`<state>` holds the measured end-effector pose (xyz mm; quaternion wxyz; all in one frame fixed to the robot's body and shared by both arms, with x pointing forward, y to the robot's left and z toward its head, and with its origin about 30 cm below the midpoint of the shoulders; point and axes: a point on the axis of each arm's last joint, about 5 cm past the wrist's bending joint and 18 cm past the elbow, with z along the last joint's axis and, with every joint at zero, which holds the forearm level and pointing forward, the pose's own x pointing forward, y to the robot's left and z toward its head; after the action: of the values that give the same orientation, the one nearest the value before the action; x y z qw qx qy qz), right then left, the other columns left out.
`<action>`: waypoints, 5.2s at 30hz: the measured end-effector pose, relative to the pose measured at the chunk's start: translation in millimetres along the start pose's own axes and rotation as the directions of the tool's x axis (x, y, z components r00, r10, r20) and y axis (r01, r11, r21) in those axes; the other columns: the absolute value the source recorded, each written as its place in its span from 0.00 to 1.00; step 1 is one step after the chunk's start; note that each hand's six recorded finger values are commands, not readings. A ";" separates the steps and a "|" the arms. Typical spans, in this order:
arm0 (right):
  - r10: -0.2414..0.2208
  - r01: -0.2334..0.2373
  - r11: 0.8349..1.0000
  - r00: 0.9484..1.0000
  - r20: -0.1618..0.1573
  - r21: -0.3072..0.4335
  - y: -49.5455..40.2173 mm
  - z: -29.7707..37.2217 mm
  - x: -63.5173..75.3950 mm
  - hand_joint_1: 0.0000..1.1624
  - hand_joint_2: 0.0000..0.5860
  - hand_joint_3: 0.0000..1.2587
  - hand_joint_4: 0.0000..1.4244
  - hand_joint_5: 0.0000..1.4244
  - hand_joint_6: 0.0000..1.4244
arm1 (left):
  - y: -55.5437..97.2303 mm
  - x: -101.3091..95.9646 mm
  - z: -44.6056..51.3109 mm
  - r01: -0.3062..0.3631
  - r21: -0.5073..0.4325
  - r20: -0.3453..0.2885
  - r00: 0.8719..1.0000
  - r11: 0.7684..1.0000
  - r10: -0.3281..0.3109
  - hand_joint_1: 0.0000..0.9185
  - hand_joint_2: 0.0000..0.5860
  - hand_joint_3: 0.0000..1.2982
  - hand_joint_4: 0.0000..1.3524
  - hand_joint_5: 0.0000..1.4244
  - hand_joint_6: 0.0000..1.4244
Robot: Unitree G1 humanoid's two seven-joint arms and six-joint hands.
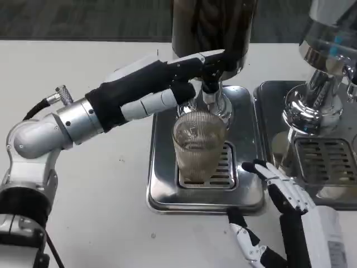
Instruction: Grasp the cup under the faucet to collect the drink, then remove the cup.
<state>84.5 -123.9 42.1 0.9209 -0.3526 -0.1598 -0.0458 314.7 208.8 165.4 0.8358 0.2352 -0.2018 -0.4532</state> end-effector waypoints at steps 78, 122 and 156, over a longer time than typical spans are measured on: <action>0.334 -0.292 0.900 0.939 -0.083 0.323 0.4 -17.3 95.1 0.56 0.37 0.00 0.00 0.00 0.00 | -4.3 -10.4 3.2 0.013 0.187 -0.035 0.999 0.982 -0.006 0.00 0.11 0.10 0.01 0.00 0.00; 0.358 -0.319 0.887 0.932 -0.061 0.335 4.7 -18.7 115.0 0.54 0.39 0.00 0.00 0.00 0.00 | -4.7 -15.8 4.7 0.004 0.219 -0.037 0.999 0.976 0.004 0.00 0.06 0.10 0.01 0.00 0.00; 0.362 -0.321 0.881 0.930 -0.059 0.347 4.6 -18.9 115.1 0.53 0.40 0.00 0.00 0.00 0.00 | -4.7 -32.1 -2.6 -0.114 -0.015 0.006 0.993 0.993 0.114 0.00 0.07 0.12 0.03 0.03 0.01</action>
<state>199.1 -129.8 63.5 0.9685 -0.2120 -0.0440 0.1233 296.7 234.4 156.7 0.8613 0.2158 -0.2143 -0.4070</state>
